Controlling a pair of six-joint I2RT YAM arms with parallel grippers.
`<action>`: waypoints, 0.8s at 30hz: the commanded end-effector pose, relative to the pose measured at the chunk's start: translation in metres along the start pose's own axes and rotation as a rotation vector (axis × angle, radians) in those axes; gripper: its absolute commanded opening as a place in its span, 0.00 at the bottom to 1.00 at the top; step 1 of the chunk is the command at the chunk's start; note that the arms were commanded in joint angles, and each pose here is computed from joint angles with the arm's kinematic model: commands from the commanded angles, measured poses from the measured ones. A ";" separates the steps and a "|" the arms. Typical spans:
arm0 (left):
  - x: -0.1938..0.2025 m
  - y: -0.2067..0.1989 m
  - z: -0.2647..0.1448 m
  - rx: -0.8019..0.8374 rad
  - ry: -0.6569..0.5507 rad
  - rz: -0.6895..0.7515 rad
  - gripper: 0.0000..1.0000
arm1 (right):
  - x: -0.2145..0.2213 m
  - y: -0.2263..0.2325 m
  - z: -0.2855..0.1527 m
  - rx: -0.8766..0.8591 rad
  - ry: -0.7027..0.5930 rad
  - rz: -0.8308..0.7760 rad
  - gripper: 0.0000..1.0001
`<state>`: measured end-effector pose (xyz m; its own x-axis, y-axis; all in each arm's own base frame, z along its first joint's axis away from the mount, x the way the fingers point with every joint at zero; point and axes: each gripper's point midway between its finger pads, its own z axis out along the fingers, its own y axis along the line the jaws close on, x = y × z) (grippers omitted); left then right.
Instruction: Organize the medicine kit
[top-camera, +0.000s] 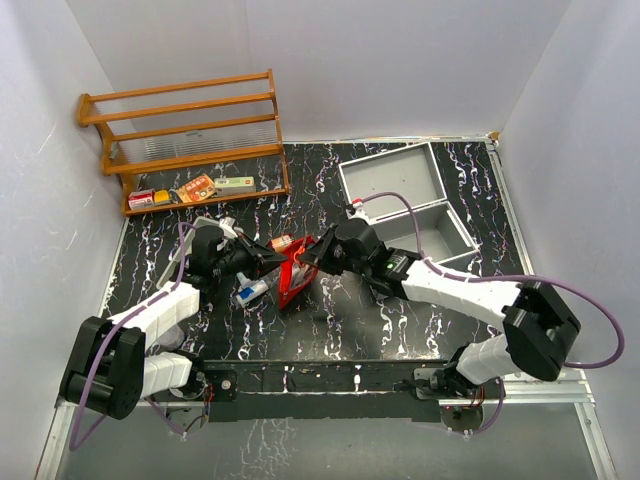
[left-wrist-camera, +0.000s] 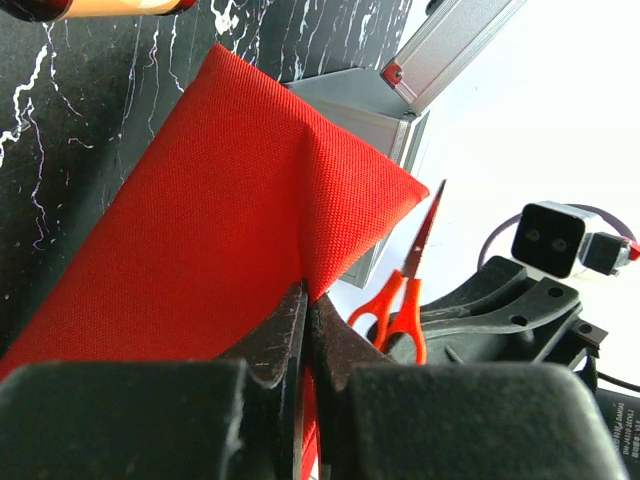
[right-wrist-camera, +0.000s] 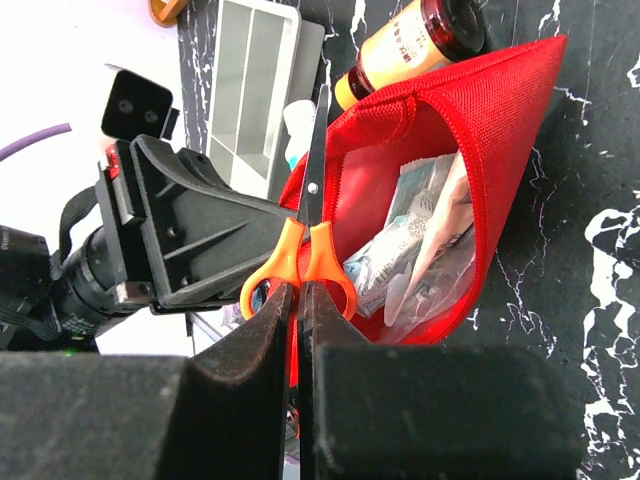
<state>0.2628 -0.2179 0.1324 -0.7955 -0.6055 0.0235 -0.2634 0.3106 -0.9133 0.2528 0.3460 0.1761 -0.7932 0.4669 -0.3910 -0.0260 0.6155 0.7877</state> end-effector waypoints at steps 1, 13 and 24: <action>0.005 -0.009 -0.003 0.039 0.019 0.013 0.00 | 0.001 0.026 0.006 -0.091 -0.010 0.058 0.00; 0.006 -0.010 -0.004 0.042 0.022 0.014 0.00 | 0.022 0.002 0.027 -0.005 0.033 0.094 0.00; 0.006 -0.009 -0.004 0.041 0.024 0.017 0.00 | 0.024 0.000 0.022 0.025 0.060 0.078 0.19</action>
<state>0.2622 -0.2179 0.1316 -0.7945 -0.6065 0.0316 -0.2714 0.3081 -0.9118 0.2453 0.3651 0.1389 -0.8275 0.4837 -0.2852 0.0840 0.6089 0.7888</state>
